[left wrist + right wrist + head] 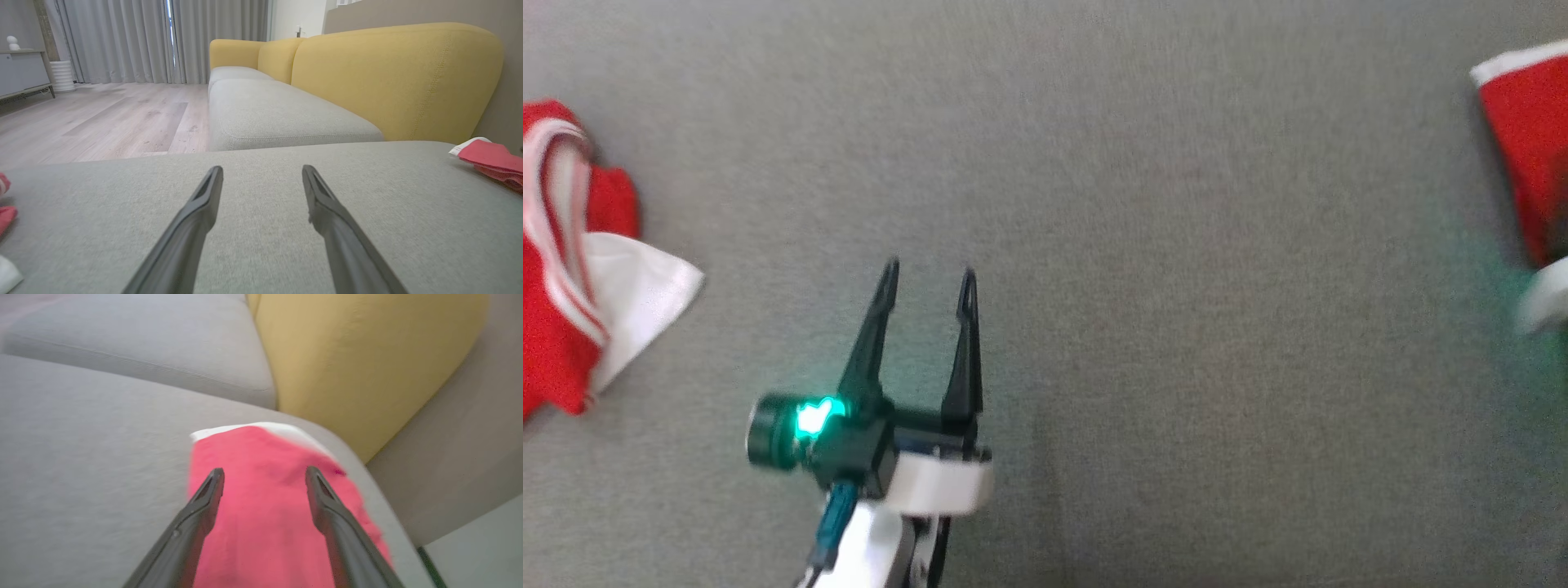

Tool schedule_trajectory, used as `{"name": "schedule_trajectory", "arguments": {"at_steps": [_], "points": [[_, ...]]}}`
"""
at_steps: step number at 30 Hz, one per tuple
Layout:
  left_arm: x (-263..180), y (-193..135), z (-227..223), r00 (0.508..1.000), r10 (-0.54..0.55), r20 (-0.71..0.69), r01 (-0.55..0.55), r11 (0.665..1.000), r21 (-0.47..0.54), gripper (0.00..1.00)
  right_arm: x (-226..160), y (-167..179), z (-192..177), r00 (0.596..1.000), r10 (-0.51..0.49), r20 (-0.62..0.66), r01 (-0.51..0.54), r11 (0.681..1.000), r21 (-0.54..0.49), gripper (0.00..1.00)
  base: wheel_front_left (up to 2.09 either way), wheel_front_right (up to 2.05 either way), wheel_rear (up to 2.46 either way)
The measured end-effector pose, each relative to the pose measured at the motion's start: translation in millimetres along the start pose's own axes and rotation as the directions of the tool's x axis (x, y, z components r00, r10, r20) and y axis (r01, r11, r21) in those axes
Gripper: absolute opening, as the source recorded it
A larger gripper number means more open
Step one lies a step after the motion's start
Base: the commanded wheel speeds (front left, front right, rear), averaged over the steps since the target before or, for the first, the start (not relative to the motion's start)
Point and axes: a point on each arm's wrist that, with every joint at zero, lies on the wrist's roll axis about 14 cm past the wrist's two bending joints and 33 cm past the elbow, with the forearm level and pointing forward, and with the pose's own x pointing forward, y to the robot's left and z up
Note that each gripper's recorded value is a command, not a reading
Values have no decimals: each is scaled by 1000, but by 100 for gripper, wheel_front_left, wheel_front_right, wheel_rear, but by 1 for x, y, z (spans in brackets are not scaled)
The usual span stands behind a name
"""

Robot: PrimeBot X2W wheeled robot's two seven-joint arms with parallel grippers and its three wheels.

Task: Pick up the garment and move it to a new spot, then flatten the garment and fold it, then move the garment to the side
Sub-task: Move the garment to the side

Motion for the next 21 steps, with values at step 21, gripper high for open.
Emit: {"name": "schedule_trajectory", "arguments": {"at_steps": [21], "points": [[-119, 34, 53, 967, 218, 133, -214, 976, -49, 100, -145, 149, 69, 902, 263, 342, -386, 845, 369, 100, 0, 0, 0]]}}
